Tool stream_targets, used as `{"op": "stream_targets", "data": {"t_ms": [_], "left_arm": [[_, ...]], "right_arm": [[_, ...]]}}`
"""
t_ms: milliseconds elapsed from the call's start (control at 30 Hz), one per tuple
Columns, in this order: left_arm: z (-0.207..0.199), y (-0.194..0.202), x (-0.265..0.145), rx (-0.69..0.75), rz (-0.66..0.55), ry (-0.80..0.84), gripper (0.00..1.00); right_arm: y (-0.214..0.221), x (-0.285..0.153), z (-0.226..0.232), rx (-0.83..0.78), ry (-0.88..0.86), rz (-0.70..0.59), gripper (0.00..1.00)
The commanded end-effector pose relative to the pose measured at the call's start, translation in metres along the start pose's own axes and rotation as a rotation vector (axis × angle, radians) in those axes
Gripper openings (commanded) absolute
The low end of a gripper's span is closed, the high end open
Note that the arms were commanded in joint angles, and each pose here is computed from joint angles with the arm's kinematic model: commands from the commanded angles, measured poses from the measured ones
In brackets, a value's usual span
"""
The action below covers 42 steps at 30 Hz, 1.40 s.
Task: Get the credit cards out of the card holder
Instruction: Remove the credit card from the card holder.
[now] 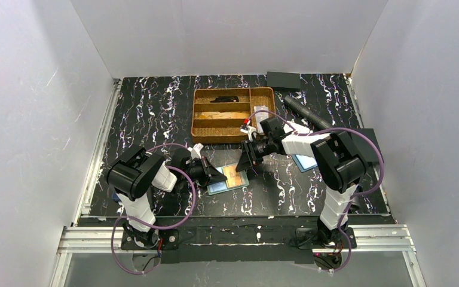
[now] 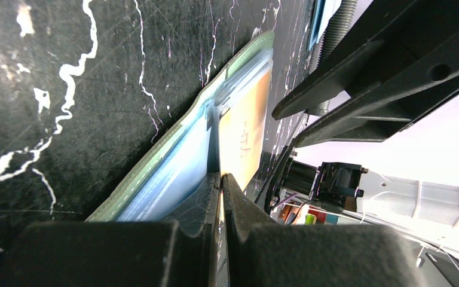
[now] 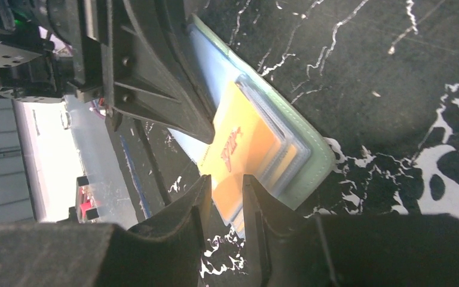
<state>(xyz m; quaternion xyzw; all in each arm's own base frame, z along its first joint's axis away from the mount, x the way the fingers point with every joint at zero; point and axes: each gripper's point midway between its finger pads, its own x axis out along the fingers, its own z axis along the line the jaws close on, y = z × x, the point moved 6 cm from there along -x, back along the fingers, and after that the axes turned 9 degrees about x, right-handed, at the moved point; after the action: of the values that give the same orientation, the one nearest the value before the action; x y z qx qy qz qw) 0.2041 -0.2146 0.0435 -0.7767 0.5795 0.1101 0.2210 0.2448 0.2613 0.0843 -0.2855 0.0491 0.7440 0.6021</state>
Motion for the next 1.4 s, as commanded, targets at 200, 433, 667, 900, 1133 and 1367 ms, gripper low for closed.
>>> {"op": "stream_targets", "data": {"t_ms": [200,433,667,900,1133,1367], "left_arm": [[0.006,0.006,0.001,0.0,0.025,-0.019,0.0],[0.007,0.008,0.001,-0.002,0.027,-0.02,0.0],[0.006,0.006,0.002,-0.004,0.027,-0.01,0.0],[0.006,0.006,0.002,-0.007,0.025,-0.008,0.0],[0.007,0.007,0.003,-0.009,0.027,-0.009,0.0],[0.008,0.008,0.002,-0.008,0.026,-0.008,0.0]], "right_arm": [[-0.003,0.003,-0.016,0.034,0.111,0.008,0.33],[-0.005,-0.002,0.01,-0.037,-0.05,0.005,0.32],[-0.005,-0.003,0.011,-0.042,-0.047,-0.019,0.32],[-0.003,0.001,-0.008,0.013,0.079,-0.012,0.3],[-0.001,0.002,-0.022,0.045,0.165,0.001,0.28],[0.0,0.004,-0.029,0.064,0.196,0.018,0.23]]}}
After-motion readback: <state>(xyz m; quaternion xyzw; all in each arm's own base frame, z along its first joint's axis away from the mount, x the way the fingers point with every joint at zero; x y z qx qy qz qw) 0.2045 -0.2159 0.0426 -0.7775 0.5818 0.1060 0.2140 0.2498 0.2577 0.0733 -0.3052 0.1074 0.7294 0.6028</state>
